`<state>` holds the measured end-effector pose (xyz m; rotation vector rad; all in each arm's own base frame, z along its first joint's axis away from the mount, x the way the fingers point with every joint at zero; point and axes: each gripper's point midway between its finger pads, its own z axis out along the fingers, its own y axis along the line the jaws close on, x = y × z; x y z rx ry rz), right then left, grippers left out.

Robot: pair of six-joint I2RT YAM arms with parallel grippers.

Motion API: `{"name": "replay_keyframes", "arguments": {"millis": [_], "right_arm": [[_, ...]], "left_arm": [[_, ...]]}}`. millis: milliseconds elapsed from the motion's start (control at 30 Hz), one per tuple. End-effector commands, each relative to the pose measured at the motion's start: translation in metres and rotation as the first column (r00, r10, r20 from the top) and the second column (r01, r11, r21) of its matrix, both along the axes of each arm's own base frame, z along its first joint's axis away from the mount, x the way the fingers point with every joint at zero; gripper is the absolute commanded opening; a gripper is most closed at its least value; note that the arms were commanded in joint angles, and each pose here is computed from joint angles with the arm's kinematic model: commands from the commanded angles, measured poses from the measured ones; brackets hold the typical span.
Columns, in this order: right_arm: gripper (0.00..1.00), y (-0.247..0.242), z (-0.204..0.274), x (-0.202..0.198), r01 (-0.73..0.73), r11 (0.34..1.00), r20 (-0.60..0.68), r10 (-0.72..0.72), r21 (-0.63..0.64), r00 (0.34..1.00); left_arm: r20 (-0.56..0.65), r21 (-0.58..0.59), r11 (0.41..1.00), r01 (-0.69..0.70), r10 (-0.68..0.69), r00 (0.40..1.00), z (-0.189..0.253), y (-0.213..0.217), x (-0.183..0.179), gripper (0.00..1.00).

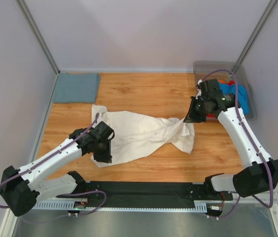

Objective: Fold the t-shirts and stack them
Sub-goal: Flatten the tshirt out

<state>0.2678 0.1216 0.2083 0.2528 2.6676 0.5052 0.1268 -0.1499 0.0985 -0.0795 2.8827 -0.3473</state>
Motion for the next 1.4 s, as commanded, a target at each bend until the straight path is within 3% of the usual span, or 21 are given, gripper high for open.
{"name": "replay_keyframes", "arguments": {"millis": [0,200,400,500,700,733,900,967,1067,1200,1367], "right_arm": [[0.0,0.0,0.004,0.009,-0.024,1.0,0.053,0.023,0.01,0.998],[0.0,0.004,0.0,0.004,-0.028,0.999,0.043,0.026,0.037,0.999],[0.0,0.005,0.0,0.001,-0.032,0.999,0.04,0.03,0.043,0.999],[0.0,0.004,0.0,0.0,-0.033,0.999,0.042,0.031,0.042,0.999],[0.0,0.004,-0.002,-0.002,-0.037,0.998,0.034,0.035,0.042,0.999],[0.0,0.004,-0.002,-0.002,-0.036,0.998,0.033,0.034,0.042,0.999],[0.0,0.008,0.001,-0.002,-0.038,0.997,0.03,0.036,0.062,0.999],[0.0,0.009,0.003,-0.003,-0.042,0.996,0.031,0.04,0.073,0.999],[0.0,0.011,0.004,-0.004,-0.043,0.996,0.034,0.041,0.081,0.999],[0.0,0.009,-0.001,-0.009,-0.041,0.996,0.034,0.038,0.08,0.999],[0.0,0.009,-0.004,-0.013,-0.046,0.995,0.038,0.043,0.085,0.998]], "left_arm": [[-0.071,0.004,0.997,-0.083,0.083,0.994,-0.018,-0.004,-0.02,0.25],[-0.134,0.007,0.998,-0.06,0.061,0.989,-0.044,-0.023,-0.021,0.28],[-0.119,0.086,0.996,-0.037,0.048,0.992,-0.056,-0.021,-0.007,0.46],[-0.096,0.148,0.988,-0.042,0.056,0.994,-0.061,-0.012,0.004,0.5],[0.017,0.199,0.979,-0.054,0.052,0.999,-0.035,-0.002,0.046,0.54],[0.023,0.187,0.981,-0.056,0.052,0.998,-0.035,-0.003,0.052,0.59],[-0.004,0.214,0.975,-0.056,0.059,0.998,-0.052,0.011,0.096,0.61],[-0.003,0.276,0.96,-0.045,0.048,0.999,-0.045,0.02,0.105,0.6],[0.041,0.274,0.961,-0.041,0.031,0.999,-0.015,0.013,0.102,0.58],[0.088,0.191,0.981,-0.039,0.023,0.996,0.0,-0.003,0.055,0.45],[0.035,0.112,0.994,0.008,-0.012,0.999,-0.016,-0.023,-0.006,0.29]]}}
